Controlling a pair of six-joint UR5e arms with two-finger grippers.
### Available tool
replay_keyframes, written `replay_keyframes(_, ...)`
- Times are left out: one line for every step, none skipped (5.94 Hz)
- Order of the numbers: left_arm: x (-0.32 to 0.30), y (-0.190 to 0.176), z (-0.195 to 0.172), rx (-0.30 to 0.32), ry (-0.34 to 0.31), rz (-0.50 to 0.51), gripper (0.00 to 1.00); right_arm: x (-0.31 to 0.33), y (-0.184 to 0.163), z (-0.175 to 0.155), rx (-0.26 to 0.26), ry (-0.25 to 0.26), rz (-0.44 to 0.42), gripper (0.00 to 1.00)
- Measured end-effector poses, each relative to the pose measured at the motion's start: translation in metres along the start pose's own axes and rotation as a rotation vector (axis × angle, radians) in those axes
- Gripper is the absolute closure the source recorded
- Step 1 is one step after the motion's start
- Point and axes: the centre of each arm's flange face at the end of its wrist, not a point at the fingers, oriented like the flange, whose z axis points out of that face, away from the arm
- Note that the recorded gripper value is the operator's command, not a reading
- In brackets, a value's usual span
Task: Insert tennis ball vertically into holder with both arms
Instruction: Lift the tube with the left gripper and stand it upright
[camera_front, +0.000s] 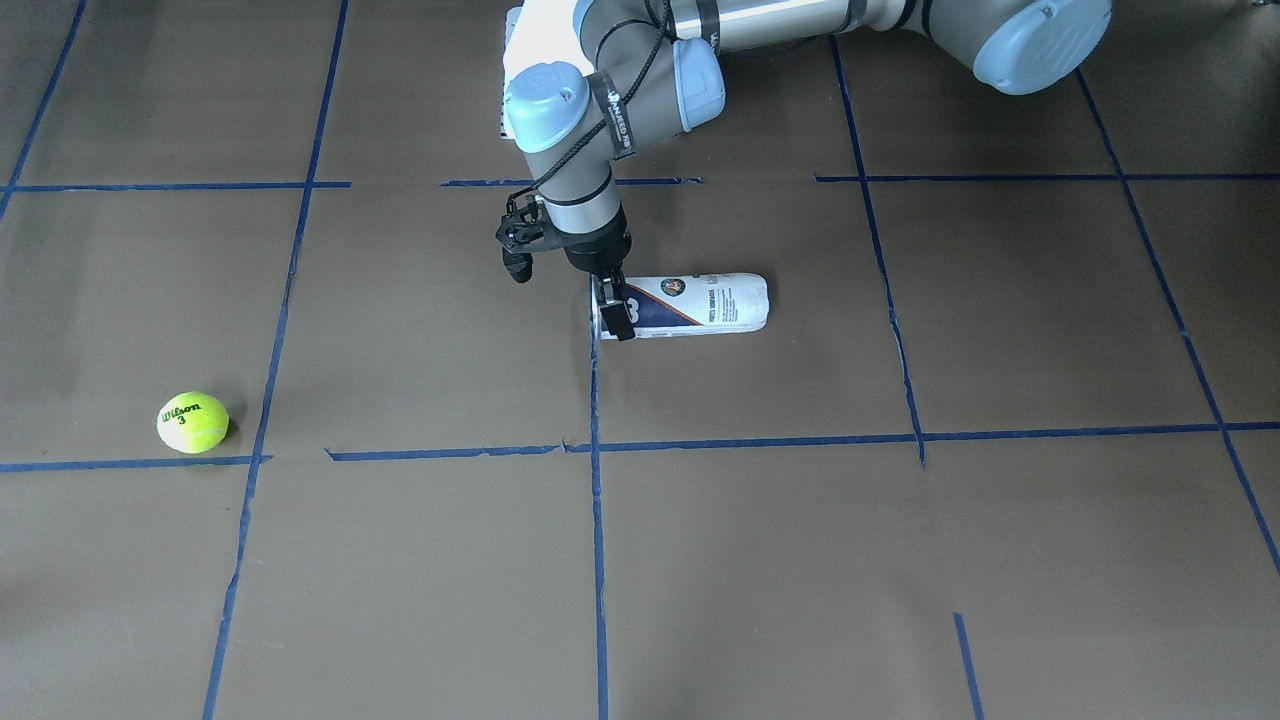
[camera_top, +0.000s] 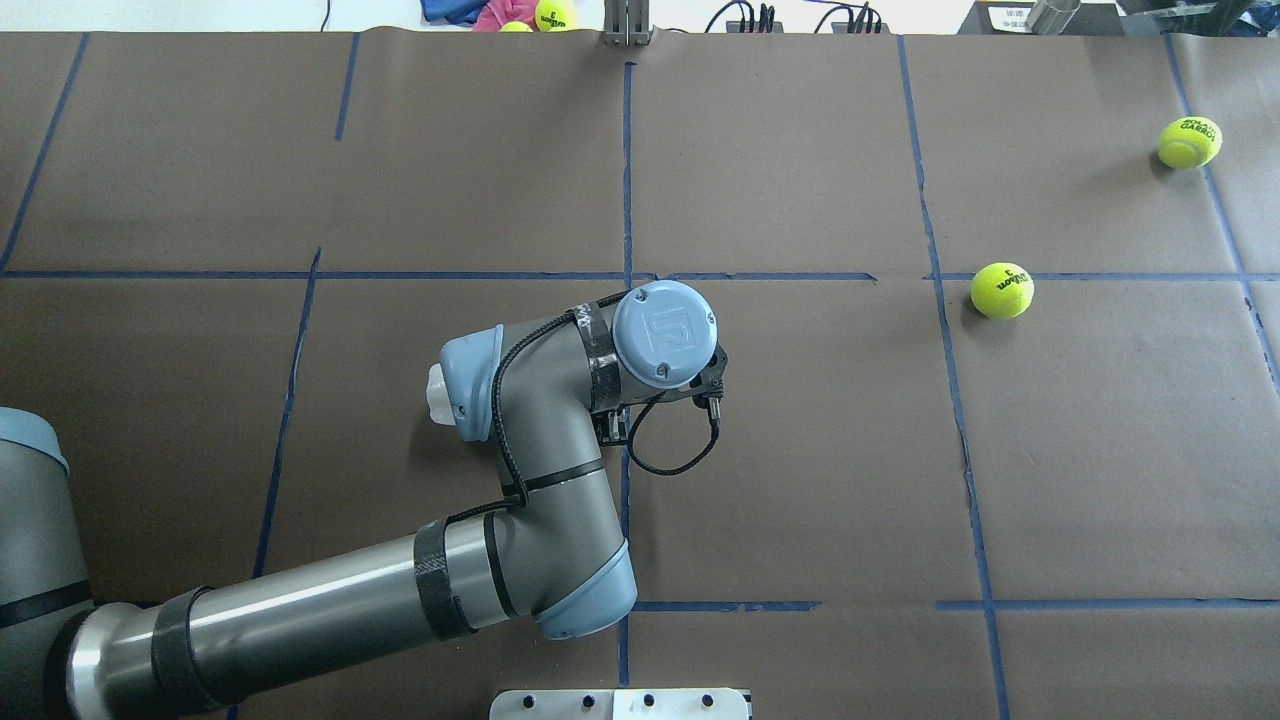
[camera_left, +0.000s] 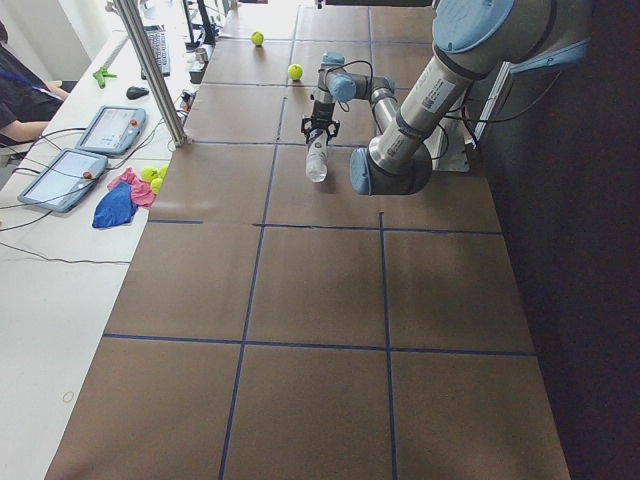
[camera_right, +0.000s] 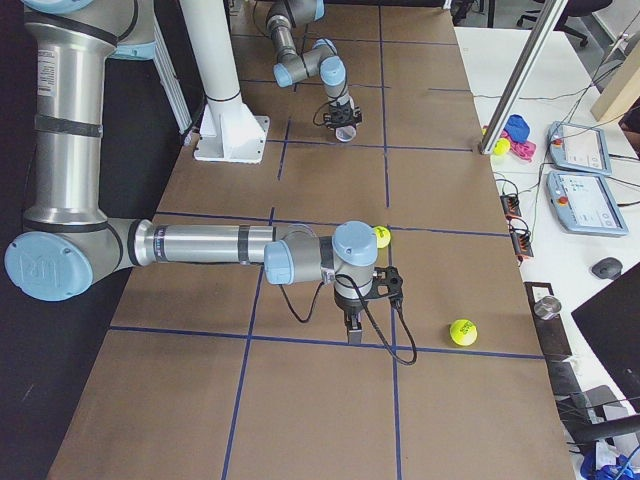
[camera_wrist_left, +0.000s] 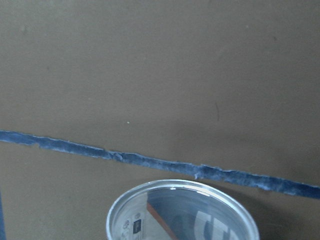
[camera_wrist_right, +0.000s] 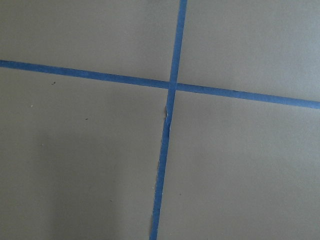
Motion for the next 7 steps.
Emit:
replay_keyframes(-0.02,0.004,-0.04,0.076,-0.02,-0.029,0.21,0.0,0.0,0.0,0.0,0.0,0.0,0.0)
replay_keyframes(-0.038,0.009,-0.08,0.184,-0.016,-0.085,0.2,0.0,0.0,0.0,0.0,0.0,0.0,0.0)
replay_keyframes(-0.053,0.013,-0.116,0.32,0.012,-0.161,0.2,0.0,0.0,0.0,0.0,0.0,0.0,0.0)
replay_keyframes(-0.067,0.017,-0.146,0.46,0.032,-0.231,0.2,0.0,0.0,0.0,-0.001,0.0,-0.001,0.0)
replay_keyframes(-0.077,0.02,-0.169,0.605,0.043,-0.289,0.2,0.0,0.0,0.001,-0.001,0.0,0.0,0.0)
replay_keyframes(-0.08,0.028,-0.176,0.732,0.053,-0.324,0.2,0.001,0.0,0.001,-0.001,0.0,0.001,0.0)
replay_keyframes(-0.077,0.047,-0.163,0.854,0.064,-0.345,0.2,0.0,0.0,0.0,-0.001,0.0,0.0,0.0)
